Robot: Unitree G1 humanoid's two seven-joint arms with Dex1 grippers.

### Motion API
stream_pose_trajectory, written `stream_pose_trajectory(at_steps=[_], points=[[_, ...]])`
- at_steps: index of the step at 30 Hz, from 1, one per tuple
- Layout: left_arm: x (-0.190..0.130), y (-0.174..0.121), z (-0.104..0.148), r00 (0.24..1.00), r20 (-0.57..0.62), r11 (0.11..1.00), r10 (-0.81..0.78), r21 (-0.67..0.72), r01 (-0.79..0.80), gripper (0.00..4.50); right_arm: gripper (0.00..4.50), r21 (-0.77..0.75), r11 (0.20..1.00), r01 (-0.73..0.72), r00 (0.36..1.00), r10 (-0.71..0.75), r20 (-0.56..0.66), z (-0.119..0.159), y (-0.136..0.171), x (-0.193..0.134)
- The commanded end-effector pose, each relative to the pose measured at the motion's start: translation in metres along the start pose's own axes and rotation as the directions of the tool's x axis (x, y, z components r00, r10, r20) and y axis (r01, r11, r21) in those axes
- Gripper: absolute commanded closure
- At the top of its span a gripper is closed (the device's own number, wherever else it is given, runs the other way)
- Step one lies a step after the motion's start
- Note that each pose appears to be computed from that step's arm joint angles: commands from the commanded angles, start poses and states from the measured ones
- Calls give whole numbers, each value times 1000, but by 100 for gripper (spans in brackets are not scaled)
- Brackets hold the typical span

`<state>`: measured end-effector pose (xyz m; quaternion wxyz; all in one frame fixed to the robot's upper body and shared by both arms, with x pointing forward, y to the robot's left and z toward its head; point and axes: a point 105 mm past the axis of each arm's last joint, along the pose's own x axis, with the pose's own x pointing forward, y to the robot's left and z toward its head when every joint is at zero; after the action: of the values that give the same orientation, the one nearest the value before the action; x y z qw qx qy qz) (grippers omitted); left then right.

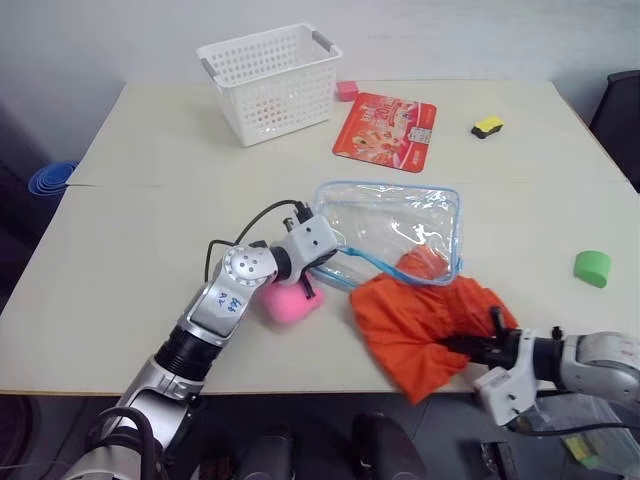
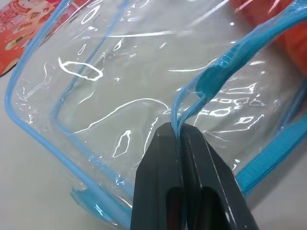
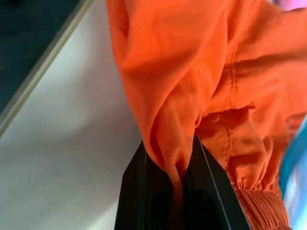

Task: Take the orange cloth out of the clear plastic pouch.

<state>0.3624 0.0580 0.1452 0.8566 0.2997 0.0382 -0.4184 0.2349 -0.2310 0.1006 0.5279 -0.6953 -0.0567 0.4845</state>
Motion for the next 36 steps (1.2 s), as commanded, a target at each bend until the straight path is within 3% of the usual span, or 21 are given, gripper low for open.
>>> stream_pose_trajectory(at_steps=[1, 6, 8, 11, 14, 18, 20, 25, 28, 31, 35, 36], points=[[-15, 8, 12, 999, 32, 999, 8, 42, -9, 450, 447, 46, 998, -35, 973, 44, -226, -57, 16, -27], [-24, -17, 11, 995, 4, 987, -103, 122, 102, 450, 447, 80, 994, 70, 888, -25, -458, -118, 9, -50], [-26, -27, 15, 990, 19, 984, -143, 109, 140, 450, 447, 134, 971, 197, 849, -101, -518, -134, -3, -51], [-26, -34, 18, 985, 39, 984, -167, 70, 164, 450, 447, 194, 927, 320, 828, -174, -534, -142, -15, -42], [-26, -35, 17, 987, 27, 985, -160, 68, 158, 450, 447, 117, 960, 256, 801, -143, -581, -150, -13, -37], [-27, -33, 14, 989, 13, 987, -149, 58, 148, 450, 447, -3, 954, 301, 661, -211, -720, -174, -26, -59], [-28, -33, 13, 989, 7, 988, -147, 56, 147, 450, 447, -3, 932, 363, 632, -248, -734, -175, -34, -60], [-28, -31, 12, 991, 4, 989, -137, 55, 137, 450, 447, 51, 922, 383, 626, -218, -749, -169, -27, -54], [-27, -38, 20, 983, 44, 983, -178, 44, 176, 450, 447, 204, 851, 483, 753, -285, -593, -136, -39, -20], [-28, -48, 27, 968, 81, 971, -238, 33, 236, 450, 447, 243, 869, 431, 839, -288, -461, -107, -42, 1], [-31, -57, 38, 935, 145, 946, -325, 34, 323, 450, 447, 297, 868, 397, 839, -213, -501, -117, -24, -2], [-33, -58, 38, 927, 146, 938, -346, 41, 344, 450, 418, 319, 850, 419, 831, -216, -513, -120, -24, -5]])
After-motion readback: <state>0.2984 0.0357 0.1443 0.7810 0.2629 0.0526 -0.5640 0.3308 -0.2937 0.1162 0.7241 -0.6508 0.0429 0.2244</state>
